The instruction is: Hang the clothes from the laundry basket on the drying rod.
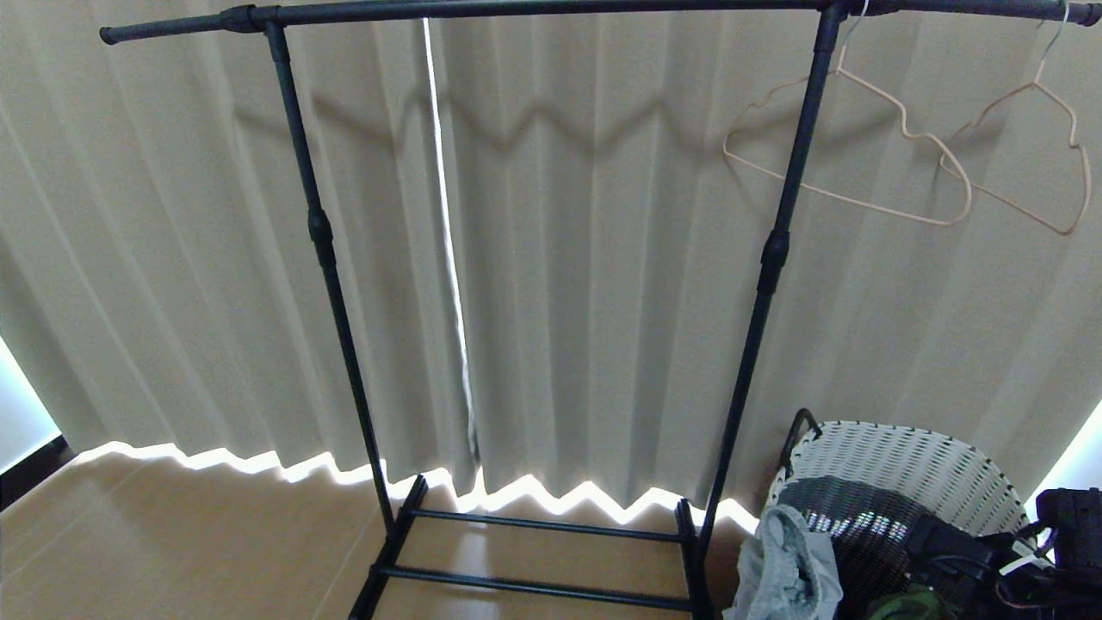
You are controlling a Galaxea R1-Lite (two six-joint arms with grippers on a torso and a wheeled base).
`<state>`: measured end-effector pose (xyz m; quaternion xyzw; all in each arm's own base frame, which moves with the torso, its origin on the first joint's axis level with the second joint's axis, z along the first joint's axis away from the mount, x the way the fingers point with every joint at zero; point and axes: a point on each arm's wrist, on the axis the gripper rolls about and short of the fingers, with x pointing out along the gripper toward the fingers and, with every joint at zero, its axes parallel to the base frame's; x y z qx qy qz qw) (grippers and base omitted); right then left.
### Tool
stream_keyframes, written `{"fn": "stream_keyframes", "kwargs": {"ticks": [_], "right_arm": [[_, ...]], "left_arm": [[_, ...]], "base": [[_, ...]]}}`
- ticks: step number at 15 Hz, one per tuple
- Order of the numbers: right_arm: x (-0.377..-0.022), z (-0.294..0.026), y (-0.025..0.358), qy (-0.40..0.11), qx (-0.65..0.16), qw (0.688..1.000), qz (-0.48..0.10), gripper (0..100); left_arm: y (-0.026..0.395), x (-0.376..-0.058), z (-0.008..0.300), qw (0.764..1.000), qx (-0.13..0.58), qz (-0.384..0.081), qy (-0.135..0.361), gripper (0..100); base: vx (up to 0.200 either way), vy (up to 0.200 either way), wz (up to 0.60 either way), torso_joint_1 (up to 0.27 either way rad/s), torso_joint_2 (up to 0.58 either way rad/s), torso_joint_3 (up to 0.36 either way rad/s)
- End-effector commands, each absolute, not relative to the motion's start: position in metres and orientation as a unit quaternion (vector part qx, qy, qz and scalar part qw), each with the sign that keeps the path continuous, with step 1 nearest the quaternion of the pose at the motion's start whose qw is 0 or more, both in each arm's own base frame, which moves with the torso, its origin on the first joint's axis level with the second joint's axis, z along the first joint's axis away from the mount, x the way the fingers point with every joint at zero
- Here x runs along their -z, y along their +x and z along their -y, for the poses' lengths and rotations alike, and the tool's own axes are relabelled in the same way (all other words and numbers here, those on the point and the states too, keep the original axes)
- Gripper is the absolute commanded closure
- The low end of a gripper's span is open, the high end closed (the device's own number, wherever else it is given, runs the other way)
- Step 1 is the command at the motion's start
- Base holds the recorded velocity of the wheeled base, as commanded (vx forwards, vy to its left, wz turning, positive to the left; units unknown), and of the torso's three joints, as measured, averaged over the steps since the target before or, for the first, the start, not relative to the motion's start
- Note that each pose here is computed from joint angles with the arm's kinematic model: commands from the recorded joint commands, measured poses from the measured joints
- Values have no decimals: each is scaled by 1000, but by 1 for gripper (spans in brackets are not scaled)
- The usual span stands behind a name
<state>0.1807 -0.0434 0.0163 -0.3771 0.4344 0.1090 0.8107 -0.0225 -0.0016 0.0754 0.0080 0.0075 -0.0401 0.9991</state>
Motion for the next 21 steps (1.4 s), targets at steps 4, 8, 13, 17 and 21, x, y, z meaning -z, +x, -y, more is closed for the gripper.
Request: {"fn": "stream_keyframes", "kwargs": {"ticks": [4,8,13,17,21], "right_arm": [[-23,41,172,-383,-97,825,-404,100],[-50,39,165,-368,-57,863,-342,100],[-109,34,130,-343,45,919,-188,100],[-150,29,109,-303,87,942,-116,100],[-173,25,93,-234,92,960,-127,100]], "left_arm": [[-22,-75,2,999,40,-8,8,0],[-22,-75,2,999,40,-8,8,0],[-22,-75,2,999,41,-8,8,0],[-23,-75,2,999,41,-7,8,0],[-22,-75,2,999,42,-8,8,0]], "base": [[0,0,0,0,0,0],[0,0,0,0,0,0],[0,0,0,0,0,0],[0,0,0,0,0,0],[0,0,0,0,0,0]]}}
